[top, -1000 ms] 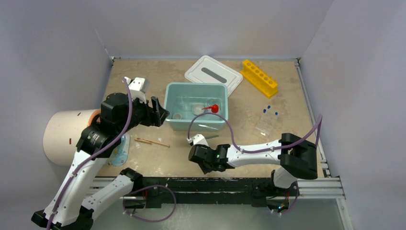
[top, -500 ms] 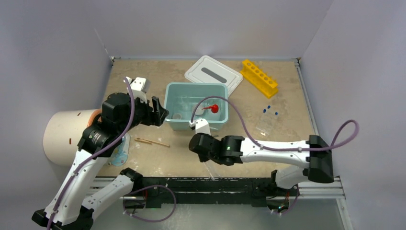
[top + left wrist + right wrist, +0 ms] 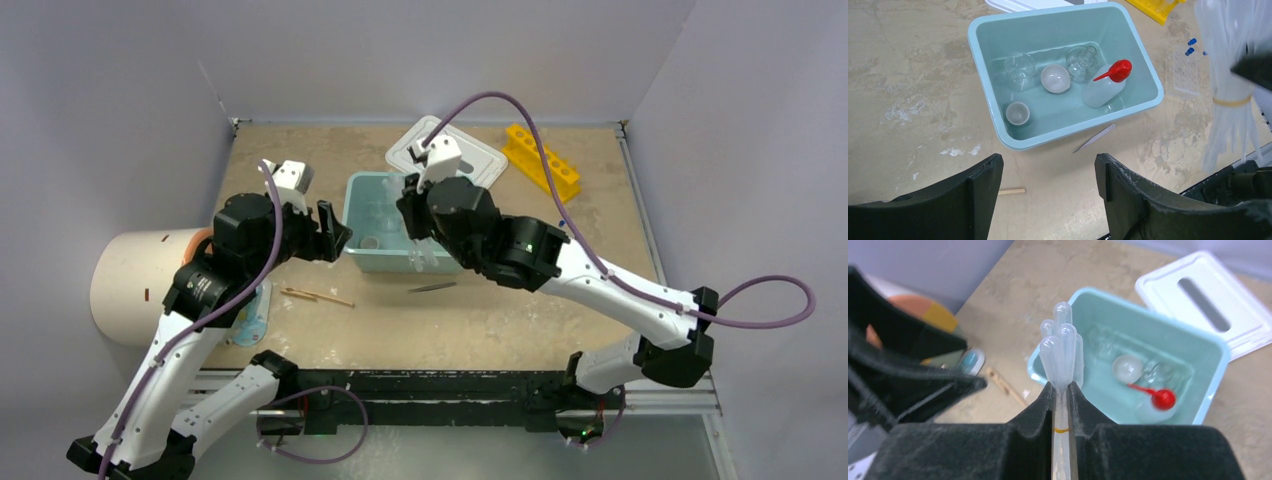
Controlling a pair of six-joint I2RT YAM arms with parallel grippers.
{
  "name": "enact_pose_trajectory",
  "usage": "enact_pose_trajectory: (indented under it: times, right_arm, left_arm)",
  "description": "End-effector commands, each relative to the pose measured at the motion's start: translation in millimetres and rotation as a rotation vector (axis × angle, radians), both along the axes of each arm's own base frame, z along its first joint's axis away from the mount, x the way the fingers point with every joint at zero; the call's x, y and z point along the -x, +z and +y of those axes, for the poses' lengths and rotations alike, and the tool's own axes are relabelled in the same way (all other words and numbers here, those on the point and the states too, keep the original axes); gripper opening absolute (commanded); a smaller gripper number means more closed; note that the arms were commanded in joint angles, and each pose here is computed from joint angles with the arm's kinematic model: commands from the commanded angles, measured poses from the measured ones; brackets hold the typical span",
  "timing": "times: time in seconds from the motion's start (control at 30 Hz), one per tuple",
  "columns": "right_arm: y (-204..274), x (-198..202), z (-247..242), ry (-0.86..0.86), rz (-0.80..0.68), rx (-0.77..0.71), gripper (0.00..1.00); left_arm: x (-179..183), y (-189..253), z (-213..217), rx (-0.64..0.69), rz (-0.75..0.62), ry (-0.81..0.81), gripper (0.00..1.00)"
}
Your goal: Organize the chemistry lab equipment
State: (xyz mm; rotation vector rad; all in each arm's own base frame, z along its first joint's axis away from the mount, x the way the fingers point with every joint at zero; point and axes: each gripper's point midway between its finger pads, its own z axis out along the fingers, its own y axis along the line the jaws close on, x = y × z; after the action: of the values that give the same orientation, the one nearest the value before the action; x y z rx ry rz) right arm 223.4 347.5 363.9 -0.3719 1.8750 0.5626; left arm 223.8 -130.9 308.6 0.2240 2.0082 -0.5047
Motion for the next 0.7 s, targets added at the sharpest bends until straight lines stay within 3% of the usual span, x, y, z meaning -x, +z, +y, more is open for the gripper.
enact_pose_trajectory:
  times: [0.0, 0.23, 0.43, 0.67]
  right_arm:
    - [32.6, -37.7, 0.7, 0.008, -0.156, 0.051, 0.02]
    - [38.7, -86.4, 14.2, 0.087, -0.226, 0.078, 0.00]
    - [-5.8, -129.1, 29.6, 0.142, -0.179, 0.154, 0.00]
    - [-63.4, -152.1, 54.8, 0.207, -0.105, 0.193, 0.00]
  left_arm:
    - [-2.8, 3.8, 1.1, -0.008, -0.043, 0.000, 0.68]
    - [-2.1, -5.0, -7.9, 0.019, 0.006, -0.025, 0.68]
    - [-3.2, -9.2, -5.9, 0.029, 0.029, 0.006, 0.69]
    - [-1.2, -15.4, -6.4, 0.034, 0.067, 0.013, 0.72]
